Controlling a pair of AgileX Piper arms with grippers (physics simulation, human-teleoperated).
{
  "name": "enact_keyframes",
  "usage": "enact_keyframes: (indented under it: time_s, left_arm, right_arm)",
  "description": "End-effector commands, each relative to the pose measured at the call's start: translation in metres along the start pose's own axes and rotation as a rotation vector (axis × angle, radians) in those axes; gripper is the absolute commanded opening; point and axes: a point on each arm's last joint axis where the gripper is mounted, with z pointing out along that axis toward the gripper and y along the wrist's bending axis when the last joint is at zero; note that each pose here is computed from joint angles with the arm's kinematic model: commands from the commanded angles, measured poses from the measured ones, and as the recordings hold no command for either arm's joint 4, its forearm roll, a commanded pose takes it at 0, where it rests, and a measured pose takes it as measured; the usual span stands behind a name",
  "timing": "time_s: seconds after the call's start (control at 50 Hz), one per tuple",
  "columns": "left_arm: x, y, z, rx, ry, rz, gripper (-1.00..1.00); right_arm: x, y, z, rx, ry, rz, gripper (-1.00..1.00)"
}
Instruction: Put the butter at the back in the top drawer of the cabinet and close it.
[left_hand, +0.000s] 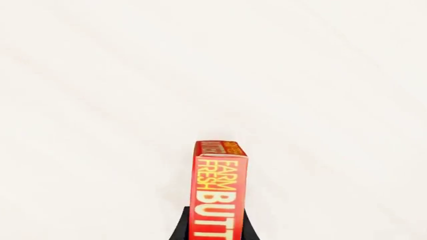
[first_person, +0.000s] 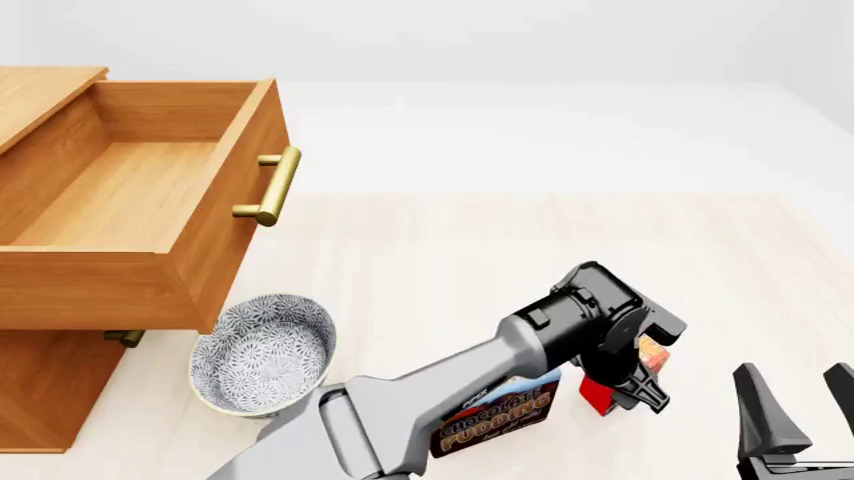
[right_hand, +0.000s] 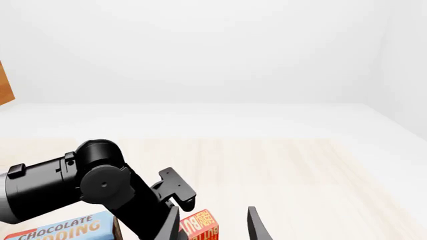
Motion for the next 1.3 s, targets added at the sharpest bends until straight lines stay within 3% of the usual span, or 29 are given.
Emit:
enact_keyframes:
  time_s: [0.02,0.36,0.74,0.9,0.96,1.3]
  left_arm:
    - [-0.001,0.001,0.002,0.002,-0.008,0.016,-1.00]
    - [-0.016,0.008,-0.037,0.003,-0.092,0.042,-1.00]
    - [-0.025,-0.002,-0.069,0.016,-0.161,0.065,-1.00]
    - [-0.030,0.012,-0.087,0.002,-0.189,0.075,-1.00]
    - [-0.029,0.010,-0.090,0.005,-0.189,0.075,-1.00]
    - [-0.034,0.013,-0.145,0.002,-0.254,0.099,-1.00]
  right_arm:
    - [0.000,0.000,0.000,0.000,0.000,0.000,1.00]
    - [0.000,0.000,0.000,0.000,0.000,0.000,1.00]
    - [0.000,0.000,0.000,0.000,0.000,0.000,1.00]
    - [0.000,0.000,0.000,0.000,0.000,0.000,1.00]
    - [0.000,0.000,0.000,0.000,0.000,0.000,1.00]
    - [0.000,0.000,0.000,0.000,0.000,0.000,1.00]
